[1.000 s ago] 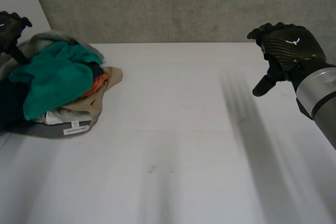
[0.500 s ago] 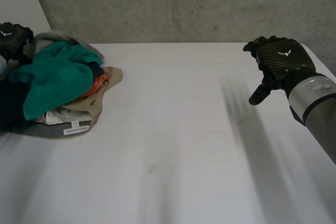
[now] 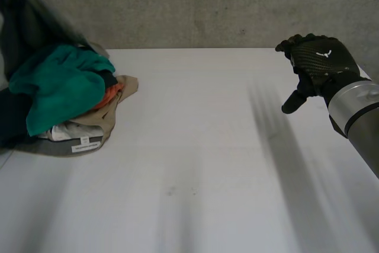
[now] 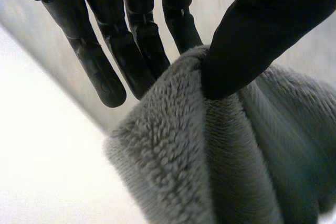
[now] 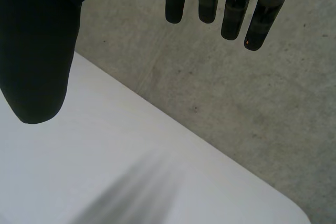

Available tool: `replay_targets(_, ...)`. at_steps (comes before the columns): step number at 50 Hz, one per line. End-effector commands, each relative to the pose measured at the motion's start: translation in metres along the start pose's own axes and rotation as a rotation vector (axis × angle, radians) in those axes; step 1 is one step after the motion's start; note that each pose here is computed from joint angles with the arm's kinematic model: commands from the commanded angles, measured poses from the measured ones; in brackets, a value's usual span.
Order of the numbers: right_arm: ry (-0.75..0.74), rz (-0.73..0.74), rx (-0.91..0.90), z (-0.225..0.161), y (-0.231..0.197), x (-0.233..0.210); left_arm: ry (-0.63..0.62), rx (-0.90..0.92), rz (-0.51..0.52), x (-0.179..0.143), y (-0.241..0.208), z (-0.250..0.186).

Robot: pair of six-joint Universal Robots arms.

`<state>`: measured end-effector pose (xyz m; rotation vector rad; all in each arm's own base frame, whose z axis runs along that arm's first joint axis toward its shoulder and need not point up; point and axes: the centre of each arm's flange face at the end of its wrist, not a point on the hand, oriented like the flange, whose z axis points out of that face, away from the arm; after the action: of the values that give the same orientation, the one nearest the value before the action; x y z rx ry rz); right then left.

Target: Fold the laundry.

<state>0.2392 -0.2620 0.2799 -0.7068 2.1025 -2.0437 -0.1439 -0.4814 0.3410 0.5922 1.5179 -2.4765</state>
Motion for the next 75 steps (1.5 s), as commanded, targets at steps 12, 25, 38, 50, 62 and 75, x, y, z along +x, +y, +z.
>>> replay_targets(12,0.042,-0.006,0.078,-0.007,-0.024,0.012,0.746,0.103,-0.606,0.240,-0.175,-0.174)
replay_targets(25,0.066,-0.024,0.046,0.002,-0.014,0.021,0.887,-0.059,-0.603,0.308,-0.137,-0.210)
replay_targets(38,0.004,-0.267,-0.080,0.001,0.003,0.015,0.698,-0.106,-0.418,0.203,-0.133,-0.201)
replay_targets(50,-0.212,-0.262,-0.401,-0.014,0.059,-0.019,0.592,-0.373,-0.071,0.157,-0.022,-0.206)
replay_targets(62,-0.203,-0.044,-0.401,0.017,0.099,-0.035,0.621,-0.463,0.004,0.172,0.056,-0.184)
replay_targets(75,-0.238,-0.014,-0.410,0.020,0.114,-0.052,0.631,-0.425,0.068,0.190,0.079,-0.162)
